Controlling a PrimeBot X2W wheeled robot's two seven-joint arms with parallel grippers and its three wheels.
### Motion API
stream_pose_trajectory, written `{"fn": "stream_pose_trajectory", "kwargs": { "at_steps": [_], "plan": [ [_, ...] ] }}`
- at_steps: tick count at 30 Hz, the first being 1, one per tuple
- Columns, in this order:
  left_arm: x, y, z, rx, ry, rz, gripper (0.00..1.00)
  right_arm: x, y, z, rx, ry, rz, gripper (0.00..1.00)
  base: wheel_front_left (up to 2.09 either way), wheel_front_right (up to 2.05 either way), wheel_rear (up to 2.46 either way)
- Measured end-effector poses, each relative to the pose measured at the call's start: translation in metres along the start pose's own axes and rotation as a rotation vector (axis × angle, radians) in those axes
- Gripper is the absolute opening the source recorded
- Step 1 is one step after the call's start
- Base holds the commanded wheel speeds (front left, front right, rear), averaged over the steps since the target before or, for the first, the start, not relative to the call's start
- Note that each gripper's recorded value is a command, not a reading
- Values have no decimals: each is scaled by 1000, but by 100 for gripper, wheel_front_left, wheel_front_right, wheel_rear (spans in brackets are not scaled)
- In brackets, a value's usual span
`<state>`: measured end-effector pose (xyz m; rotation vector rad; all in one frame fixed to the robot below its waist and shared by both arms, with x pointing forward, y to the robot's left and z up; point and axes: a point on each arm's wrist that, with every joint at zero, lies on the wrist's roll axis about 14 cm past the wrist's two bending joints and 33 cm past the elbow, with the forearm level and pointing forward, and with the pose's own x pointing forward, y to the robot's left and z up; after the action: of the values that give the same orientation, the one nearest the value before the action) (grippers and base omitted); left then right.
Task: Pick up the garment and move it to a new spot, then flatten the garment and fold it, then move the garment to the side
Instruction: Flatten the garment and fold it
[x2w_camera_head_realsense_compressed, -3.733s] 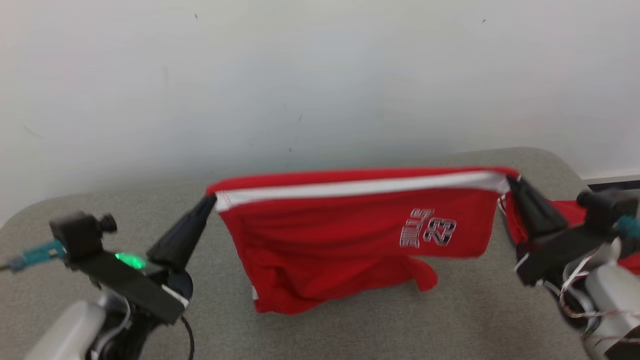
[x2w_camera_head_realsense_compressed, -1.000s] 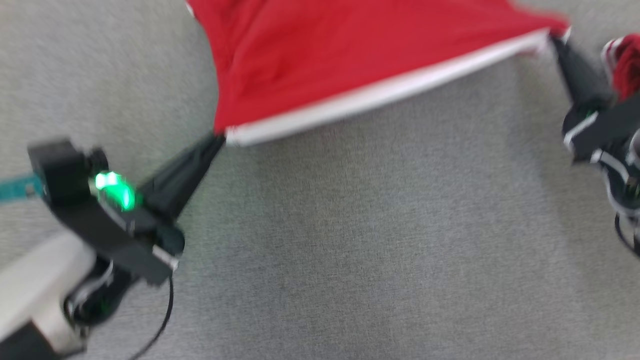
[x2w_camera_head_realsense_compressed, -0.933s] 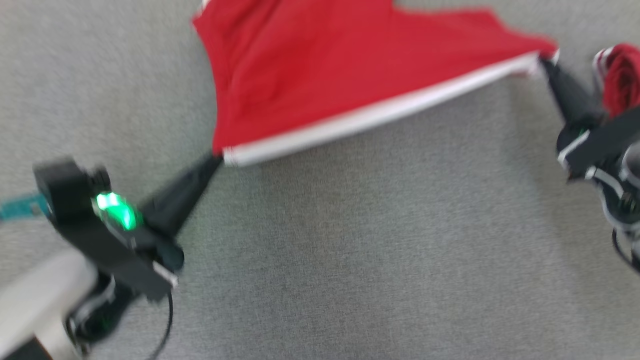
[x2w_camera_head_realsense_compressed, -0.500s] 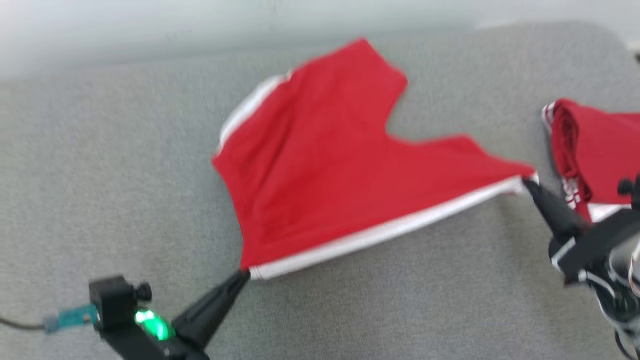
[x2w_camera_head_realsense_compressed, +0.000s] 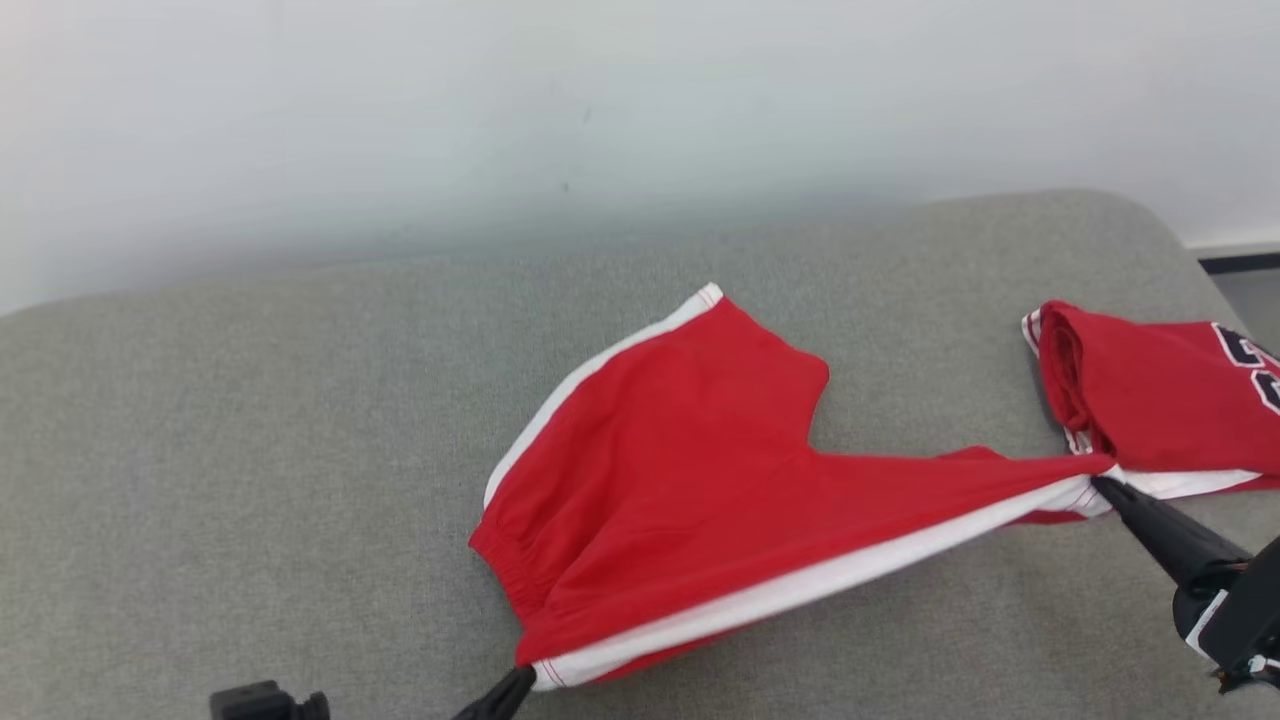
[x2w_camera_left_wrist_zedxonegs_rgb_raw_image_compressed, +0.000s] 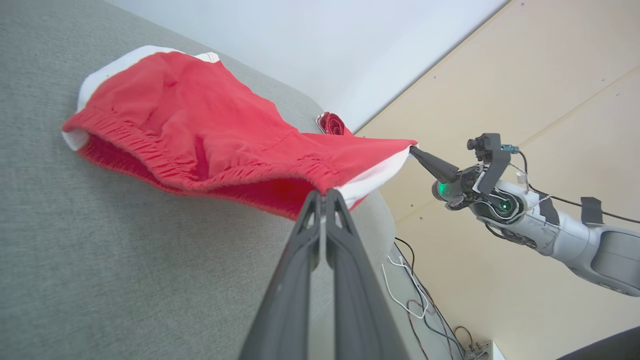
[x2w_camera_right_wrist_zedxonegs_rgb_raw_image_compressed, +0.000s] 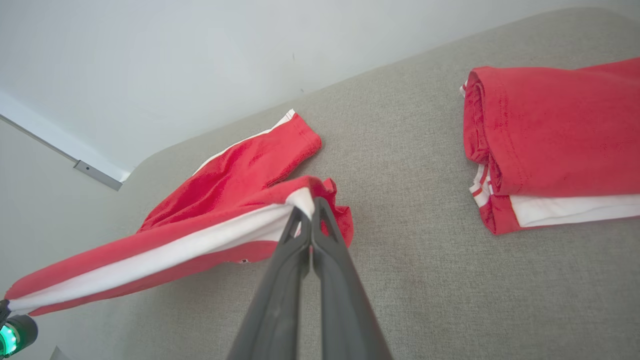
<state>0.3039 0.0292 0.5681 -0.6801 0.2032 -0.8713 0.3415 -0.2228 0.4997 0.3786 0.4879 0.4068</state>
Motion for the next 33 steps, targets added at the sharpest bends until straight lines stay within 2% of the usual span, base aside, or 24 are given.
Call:
{"fn": "stream_pose_trajectory", "kwargs": {
  "at_steps": [4, 7, 12, 23, 33],
  "plan": [
    [6, -4, -7, -66, 12, -5, 0, 5, 0, -15, 10, 91, -6, 0, 0, 0, 0],
    [19, -1, -5, -118, 2, -15, 0, 31, 4, -1, 31, 83, 9, 0, 0, 0, 0],
    [45, 17, 14, -157, -55, -15, 0, 72, -9, 32, 15, 38, -29, 0, 0, 0, 0],
    [64, 81, 51, -214, -212, 104, 0, 166, -12, 69, -45, 18, -26, 0, 0, 0, 0],
    [60, 127, 55, -244, -260, 209, 0, 245, 1, 68, -127, 78, 18, 0, 0, 0, 0]
  ]
}}
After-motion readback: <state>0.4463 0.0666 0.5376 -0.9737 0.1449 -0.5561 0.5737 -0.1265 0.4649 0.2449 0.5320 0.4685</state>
